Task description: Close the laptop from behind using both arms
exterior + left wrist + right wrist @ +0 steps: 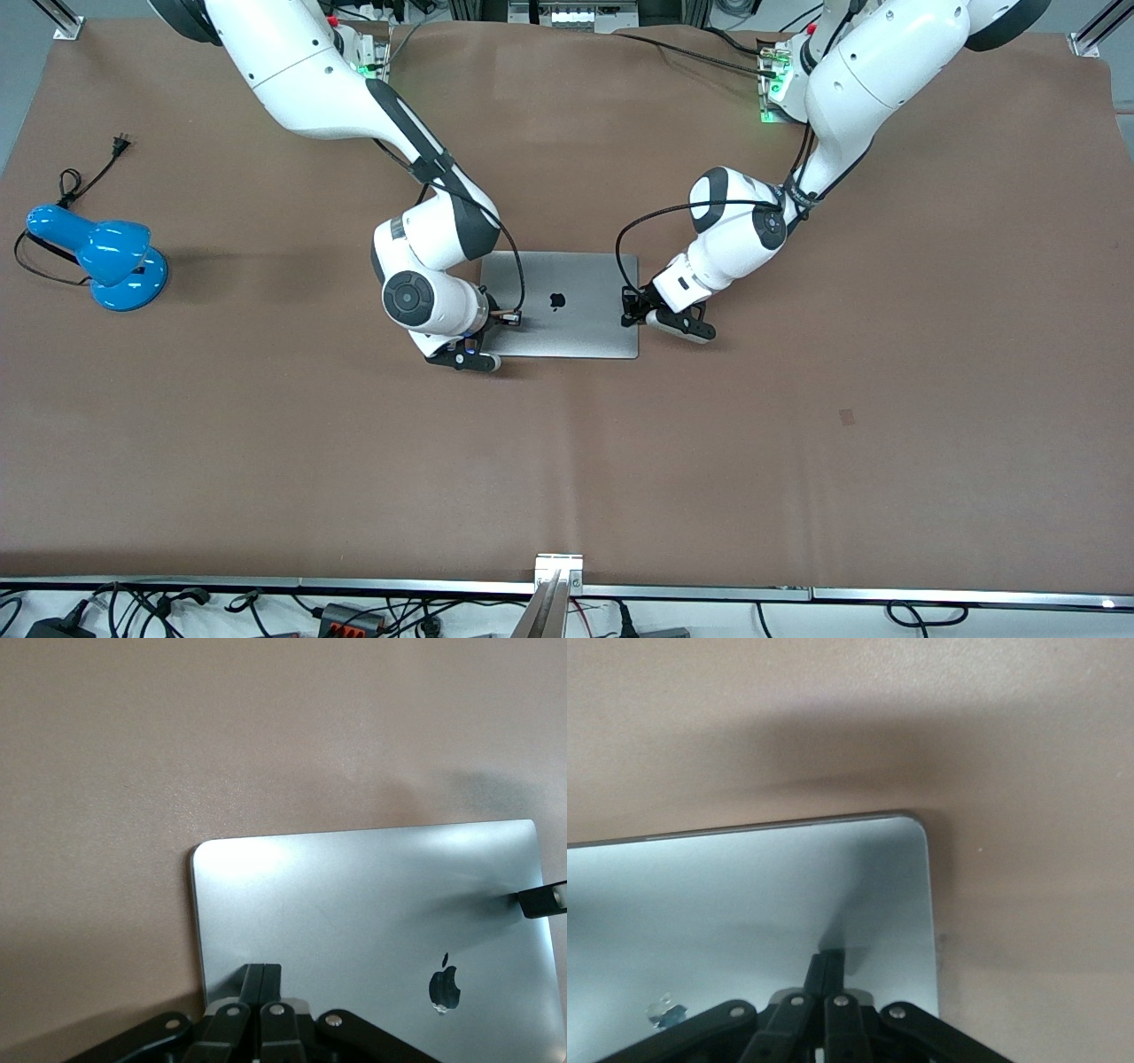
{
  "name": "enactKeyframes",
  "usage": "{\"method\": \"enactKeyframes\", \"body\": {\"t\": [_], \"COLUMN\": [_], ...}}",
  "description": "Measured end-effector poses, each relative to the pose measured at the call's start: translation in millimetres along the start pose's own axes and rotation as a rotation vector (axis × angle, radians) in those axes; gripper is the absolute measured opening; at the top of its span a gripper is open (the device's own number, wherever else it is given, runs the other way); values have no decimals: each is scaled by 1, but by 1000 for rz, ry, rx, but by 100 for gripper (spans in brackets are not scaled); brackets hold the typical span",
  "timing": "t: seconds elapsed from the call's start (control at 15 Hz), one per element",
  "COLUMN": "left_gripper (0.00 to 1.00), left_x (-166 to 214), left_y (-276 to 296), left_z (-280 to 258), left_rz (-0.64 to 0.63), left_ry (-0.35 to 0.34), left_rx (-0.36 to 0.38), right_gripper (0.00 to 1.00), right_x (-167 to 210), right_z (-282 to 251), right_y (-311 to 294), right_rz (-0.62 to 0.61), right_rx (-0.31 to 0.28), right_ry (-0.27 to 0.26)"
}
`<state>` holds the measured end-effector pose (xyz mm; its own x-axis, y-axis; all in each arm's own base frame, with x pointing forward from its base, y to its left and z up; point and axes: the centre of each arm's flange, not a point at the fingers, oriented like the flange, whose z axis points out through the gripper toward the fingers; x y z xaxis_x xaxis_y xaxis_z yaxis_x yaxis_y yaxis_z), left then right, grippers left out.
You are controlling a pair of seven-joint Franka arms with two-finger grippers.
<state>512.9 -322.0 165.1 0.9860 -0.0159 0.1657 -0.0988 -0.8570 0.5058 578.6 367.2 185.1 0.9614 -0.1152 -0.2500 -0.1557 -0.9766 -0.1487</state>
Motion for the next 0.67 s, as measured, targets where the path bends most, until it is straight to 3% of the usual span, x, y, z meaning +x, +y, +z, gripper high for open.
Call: {"method": "enactKeyframes", "body": {"t": [0.2, 0.4, 0.67], "left_gripper": [1, 1, 1], "left_x": [0, 0, 9], "left_y": [0, 0, -3], "left_z": [0, 0, -6], "left_rz": [5, 8, 33], "left_ry": [0, 1, -7], "left_rx": [1, 1, 5], "right_gripper": [1, 1, 1], "right_x": [1, 15, 46], "right_z": [-1, -23, -100], "right_y": [0, 1, 26], "right_rz": [-8, -25, -35], "right_rx": [-7, -29, -66], "right_ry": [7, 49, 10]}}
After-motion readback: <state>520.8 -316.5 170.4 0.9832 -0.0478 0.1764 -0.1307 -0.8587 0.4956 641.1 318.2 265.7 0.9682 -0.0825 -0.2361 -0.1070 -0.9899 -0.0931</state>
